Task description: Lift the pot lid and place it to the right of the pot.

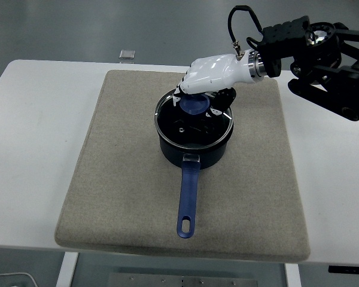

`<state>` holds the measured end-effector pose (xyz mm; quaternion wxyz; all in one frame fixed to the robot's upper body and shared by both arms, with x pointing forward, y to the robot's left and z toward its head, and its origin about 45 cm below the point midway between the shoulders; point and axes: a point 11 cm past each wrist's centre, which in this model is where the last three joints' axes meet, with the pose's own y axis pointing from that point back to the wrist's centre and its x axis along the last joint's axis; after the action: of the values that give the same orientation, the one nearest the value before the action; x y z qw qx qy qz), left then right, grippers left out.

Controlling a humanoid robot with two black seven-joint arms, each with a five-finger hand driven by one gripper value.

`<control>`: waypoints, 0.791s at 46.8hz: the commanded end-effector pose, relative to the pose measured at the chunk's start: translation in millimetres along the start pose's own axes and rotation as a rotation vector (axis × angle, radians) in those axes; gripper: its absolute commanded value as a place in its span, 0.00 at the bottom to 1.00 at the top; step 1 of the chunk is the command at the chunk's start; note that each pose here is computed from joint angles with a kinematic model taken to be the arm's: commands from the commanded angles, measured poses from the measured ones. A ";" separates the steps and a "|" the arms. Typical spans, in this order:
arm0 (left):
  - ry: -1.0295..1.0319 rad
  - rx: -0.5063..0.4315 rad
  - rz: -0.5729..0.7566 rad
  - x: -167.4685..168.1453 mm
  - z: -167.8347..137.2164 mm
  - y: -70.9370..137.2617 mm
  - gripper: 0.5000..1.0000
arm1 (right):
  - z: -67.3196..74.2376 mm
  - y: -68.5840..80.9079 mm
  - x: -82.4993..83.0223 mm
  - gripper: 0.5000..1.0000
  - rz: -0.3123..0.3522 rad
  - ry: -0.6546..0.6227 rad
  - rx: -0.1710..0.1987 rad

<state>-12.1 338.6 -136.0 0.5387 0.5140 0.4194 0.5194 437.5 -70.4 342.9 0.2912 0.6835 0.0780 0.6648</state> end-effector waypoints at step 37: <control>0.000 0.000 0.000 -0.1 -0.3 0.0 1.00 | 64.8 37.5 35.1 0.00 0.089 -0.023 -0.229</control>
<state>-12.0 338.8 -136.0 0.5387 0.5140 0.4191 0.5196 486.6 -95.4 392.5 0.3291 0.6599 -0.0212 0.6751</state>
